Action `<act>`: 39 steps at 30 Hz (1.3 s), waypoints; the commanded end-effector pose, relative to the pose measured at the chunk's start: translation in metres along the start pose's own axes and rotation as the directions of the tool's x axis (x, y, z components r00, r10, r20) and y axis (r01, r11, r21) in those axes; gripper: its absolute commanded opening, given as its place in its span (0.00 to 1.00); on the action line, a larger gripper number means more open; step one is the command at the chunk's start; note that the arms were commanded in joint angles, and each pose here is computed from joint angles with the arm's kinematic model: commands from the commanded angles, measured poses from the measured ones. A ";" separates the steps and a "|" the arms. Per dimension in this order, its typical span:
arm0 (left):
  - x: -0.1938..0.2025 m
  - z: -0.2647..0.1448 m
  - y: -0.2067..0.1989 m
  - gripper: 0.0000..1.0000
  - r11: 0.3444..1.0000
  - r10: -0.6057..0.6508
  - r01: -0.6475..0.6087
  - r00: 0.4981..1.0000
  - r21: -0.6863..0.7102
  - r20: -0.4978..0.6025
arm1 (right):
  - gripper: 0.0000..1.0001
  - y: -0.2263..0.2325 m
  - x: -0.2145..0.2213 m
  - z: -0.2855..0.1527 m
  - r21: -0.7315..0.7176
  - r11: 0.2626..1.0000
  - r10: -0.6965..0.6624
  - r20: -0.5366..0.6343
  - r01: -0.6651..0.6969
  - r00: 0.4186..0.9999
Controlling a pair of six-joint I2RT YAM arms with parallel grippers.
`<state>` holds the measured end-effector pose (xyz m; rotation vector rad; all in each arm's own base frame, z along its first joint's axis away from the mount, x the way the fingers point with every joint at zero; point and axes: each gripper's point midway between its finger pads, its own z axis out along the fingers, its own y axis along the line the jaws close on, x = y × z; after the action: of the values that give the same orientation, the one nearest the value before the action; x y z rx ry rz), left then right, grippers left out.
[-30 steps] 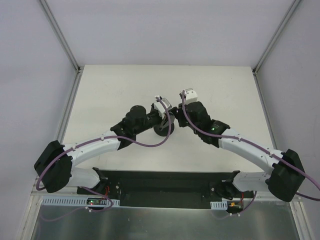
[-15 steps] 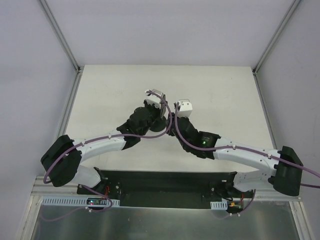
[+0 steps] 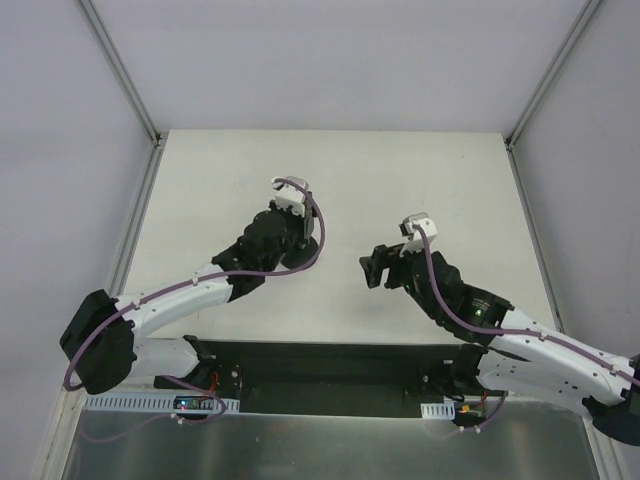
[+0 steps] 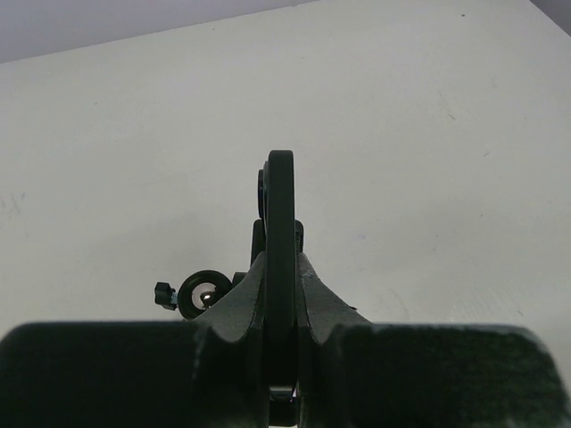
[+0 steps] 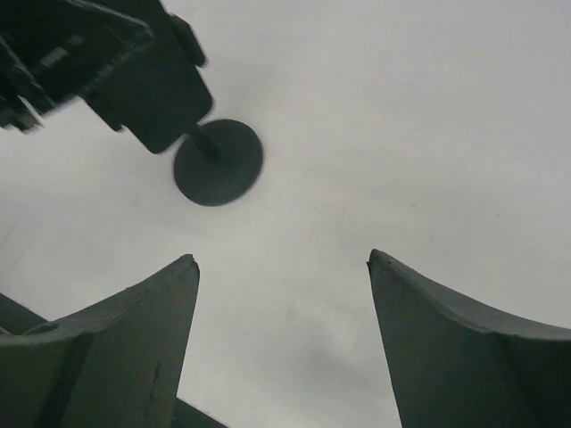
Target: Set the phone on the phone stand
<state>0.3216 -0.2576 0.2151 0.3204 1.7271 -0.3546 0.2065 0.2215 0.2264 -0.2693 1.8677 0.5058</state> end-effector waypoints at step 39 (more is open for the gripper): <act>-0.097 -0.047 0.368 0.00 0.946 0.195 -0.127 0.958 -0.300 0.208 | 0.78 -0.011 0.044 -0.010 -0.173 0.984 -0.067 -0.103 0.048 0.992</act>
<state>0.4349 0.0867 0.2204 0.0923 1.6945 -0.0956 0.1854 0.2042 0.1770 -0.4569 1.9412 0.5983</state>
